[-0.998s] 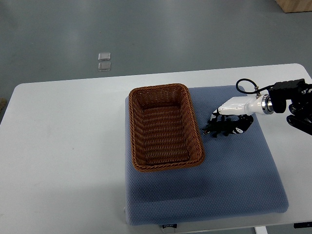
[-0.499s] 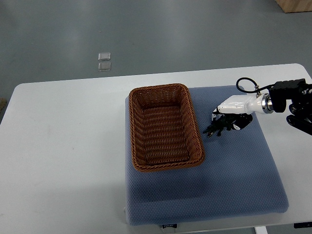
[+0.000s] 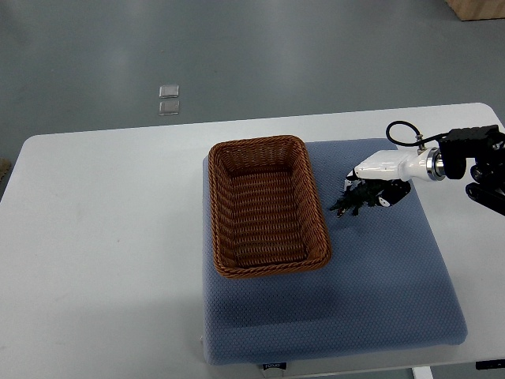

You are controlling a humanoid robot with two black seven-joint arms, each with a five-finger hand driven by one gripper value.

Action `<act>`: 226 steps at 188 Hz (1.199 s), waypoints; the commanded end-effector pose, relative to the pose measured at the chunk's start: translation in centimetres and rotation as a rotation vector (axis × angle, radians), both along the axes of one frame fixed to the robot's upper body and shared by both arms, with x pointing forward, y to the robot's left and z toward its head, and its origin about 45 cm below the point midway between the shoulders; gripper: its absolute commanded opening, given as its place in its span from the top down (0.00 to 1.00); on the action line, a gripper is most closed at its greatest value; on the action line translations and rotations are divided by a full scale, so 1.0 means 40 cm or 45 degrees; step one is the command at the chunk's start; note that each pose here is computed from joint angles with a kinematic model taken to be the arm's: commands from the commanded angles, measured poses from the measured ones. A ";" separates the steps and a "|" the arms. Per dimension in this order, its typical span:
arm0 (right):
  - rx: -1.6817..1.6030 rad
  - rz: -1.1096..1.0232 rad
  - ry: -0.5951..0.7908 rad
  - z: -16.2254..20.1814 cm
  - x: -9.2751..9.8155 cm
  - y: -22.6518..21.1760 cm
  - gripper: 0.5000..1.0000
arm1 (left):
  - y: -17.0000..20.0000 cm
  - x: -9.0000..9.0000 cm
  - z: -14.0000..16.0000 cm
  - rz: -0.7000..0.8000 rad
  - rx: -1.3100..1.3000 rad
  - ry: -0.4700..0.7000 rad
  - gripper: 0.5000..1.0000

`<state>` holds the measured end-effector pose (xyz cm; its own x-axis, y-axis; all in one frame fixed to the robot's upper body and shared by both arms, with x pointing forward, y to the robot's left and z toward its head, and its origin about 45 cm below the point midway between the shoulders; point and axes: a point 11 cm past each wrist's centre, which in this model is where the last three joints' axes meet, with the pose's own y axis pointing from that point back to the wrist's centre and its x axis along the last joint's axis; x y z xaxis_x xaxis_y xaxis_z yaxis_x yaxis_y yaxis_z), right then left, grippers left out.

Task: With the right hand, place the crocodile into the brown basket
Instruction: 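Lift the grasped crocodile toy off the mat with the right hand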

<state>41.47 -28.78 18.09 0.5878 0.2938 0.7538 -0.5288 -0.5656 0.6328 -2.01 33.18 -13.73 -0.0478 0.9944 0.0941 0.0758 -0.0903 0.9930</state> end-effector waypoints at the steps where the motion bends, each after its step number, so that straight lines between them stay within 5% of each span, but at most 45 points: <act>1: 0.001 -0.003 0.000 0.001 0.001 -0.003 1.00 | 0.000 0.000 0.000 0.000 0.000 0.000 0.00; 226: 0.274 -0.133 0.053 0.120 0.061 0.028 1.00 | 0.000 0.000 0.000 0.000 0.000 0.000 0.00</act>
